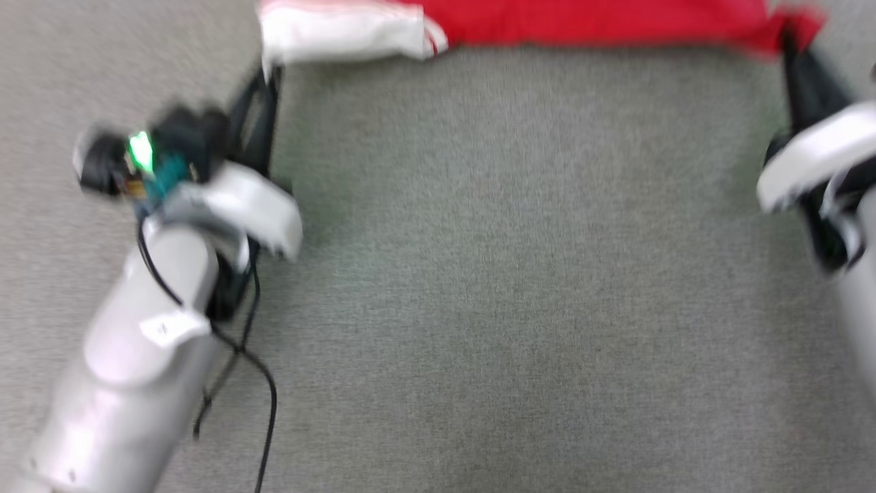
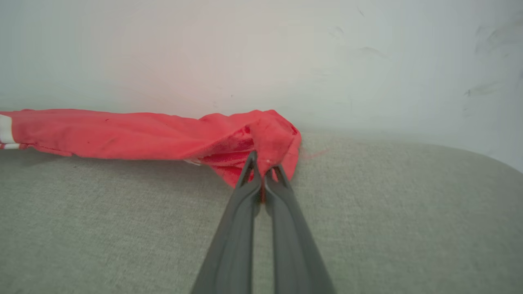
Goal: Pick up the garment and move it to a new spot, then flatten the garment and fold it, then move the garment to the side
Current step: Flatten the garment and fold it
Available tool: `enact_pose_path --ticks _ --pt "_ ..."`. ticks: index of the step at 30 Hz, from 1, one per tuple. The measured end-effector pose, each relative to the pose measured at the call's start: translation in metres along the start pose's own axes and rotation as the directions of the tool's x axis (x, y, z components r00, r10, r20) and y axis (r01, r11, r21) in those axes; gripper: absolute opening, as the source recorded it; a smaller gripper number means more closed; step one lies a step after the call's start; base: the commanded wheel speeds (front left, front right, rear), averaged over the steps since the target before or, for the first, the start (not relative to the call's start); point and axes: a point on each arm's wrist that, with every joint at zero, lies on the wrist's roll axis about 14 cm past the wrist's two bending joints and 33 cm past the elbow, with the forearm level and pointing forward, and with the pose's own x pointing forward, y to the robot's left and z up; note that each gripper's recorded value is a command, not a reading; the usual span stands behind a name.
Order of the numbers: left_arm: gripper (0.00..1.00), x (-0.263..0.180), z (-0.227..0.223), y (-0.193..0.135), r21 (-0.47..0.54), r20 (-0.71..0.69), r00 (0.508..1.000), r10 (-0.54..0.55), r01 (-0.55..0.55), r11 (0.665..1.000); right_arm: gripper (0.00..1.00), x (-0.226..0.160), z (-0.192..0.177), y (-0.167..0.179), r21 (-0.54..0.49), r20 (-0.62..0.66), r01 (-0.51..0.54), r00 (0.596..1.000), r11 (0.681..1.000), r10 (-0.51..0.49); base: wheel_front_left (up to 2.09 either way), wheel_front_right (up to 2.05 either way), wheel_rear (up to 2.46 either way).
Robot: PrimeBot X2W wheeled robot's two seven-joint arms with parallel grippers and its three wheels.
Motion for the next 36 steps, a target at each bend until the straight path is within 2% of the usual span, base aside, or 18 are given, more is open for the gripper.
enact_pose_path --ticks 5,15,27,36 --pt "0.00 -0.045 -0.013 -0.001 -0.042 -0.074 0.997 0.035 -0.038 0.998 0.00 -0.036 -0.019 0.007 0.029 -0.086 -0.026 0.996 0.999 0.028 0.00 0.00 0.00" --pt "0.00 -0.129 -0.020 -0.004 -0.053 -0.170 0.983 0.065 -0.075 0.996 0.00 -0.092 -0.028 0.016 0.132 -0.157 -0.045 0.985 0.990 0.066 0.00 0.00 0.00" --pt "0.00 -0.206 -0.021 -0.034 -0.082 -0.274 0.962 0.003 -0.026 0.996 0.00 -0.151 -0.053 0.008 0.219 -0.285 -0.012 0.956 0.976 0.076 0.00 0.00 0.00" --pt "0.00 -0.251 -0.029 -0.051 -0.132 -0.370 0.926 -0.073 0.025 0.991 0.00 -0.193 -0.064 0.005 0.266 -0.368 -0.016 0.923 0.964 0.117 0.00 0.00 0.00"
